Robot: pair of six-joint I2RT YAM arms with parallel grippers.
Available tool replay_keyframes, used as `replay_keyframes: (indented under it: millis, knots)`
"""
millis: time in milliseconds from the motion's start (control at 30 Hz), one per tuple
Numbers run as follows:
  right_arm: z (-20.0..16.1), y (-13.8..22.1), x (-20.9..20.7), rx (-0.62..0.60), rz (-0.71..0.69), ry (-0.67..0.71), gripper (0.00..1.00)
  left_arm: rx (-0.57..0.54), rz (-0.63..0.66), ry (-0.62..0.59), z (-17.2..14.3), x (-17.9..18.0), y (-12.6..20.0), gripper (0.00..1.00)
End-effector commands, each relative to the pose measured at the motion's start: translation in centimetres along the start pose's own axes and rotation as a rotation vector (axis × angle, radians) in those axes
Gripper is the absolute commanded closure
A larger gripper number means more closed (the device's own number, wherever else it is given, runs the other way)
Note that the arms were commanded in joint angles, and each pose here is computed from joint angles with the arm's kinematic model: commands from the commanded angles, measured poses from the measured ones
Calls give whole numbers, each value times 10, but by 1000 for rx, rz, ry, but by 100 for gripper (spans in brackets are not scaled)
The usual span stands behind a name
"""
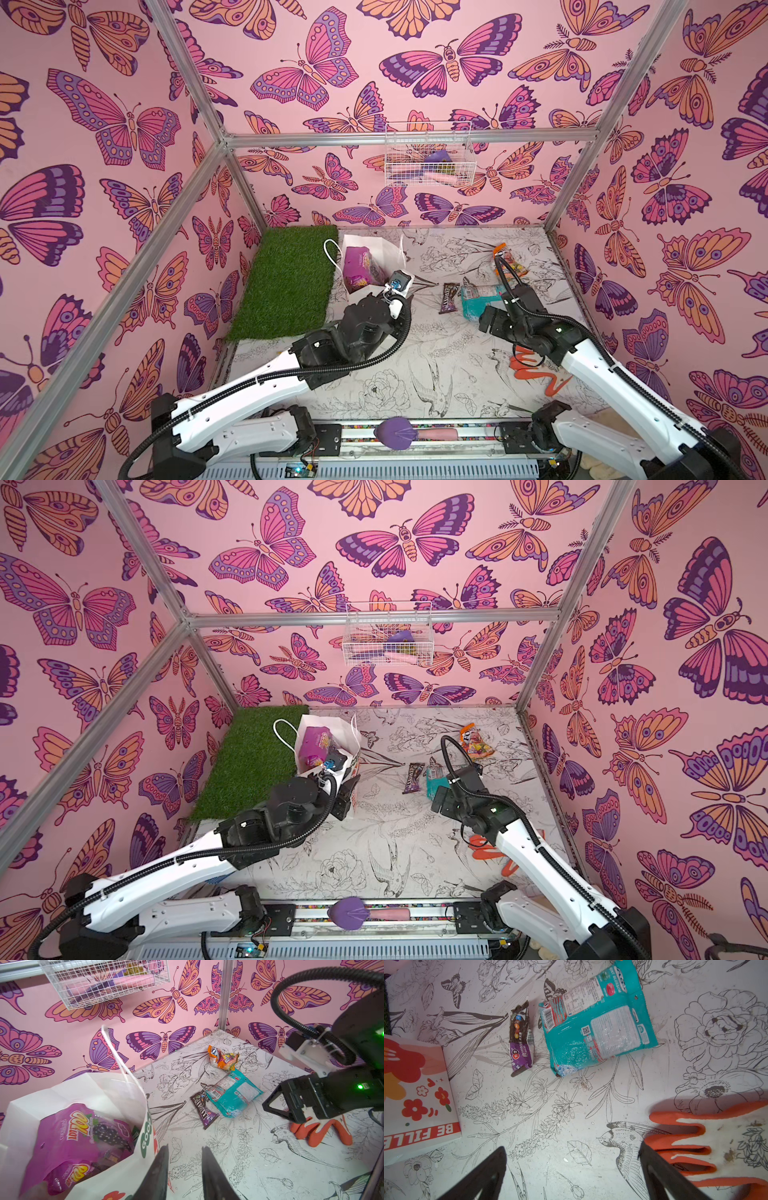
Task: Place the snacks into the paper bag
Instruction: Pick up the snack from the middle-right of the table.
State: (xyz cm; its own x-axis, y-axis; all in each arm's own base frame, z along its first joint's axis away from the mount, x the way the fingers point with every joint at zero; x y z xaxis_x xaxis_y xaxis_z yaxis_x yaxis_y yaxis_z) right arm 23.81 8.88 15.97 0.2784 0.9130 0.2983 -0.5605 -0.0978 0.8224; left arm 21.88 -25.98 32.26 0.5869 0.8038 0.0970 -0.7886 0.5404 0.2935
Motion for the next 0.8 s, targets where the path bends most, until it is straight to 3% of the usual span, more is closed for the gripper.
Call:
replay_keyframes:
  millis: [0,767]
  knots:
    - [-4,-7,-5,32,1,-39,0,0,-36,4,-6,-11,-5,70]
    - [7,-49,-46,144,32,-266,0,143,-156,52,-67,-78,-34,70]
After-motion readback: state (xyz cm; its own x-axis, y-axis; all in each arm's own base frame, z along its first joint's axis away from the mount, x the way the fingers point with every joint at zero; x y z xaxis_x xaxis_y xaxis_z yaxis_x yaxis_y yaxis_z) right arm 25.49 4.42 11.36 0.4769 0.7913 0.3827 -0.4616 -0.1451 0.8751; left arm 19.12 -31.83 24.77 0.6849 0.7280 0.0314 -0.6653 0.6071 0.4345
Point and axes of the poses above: each gripper's point midway between its finger pads, its own y axis back along the fingers, its own x axis along the line the jaws close on, z = x × y, the point moved 2 cm from there along y, back along the fingers, and after that the axes turned 1 degree about -y, right-handed, at the moved point
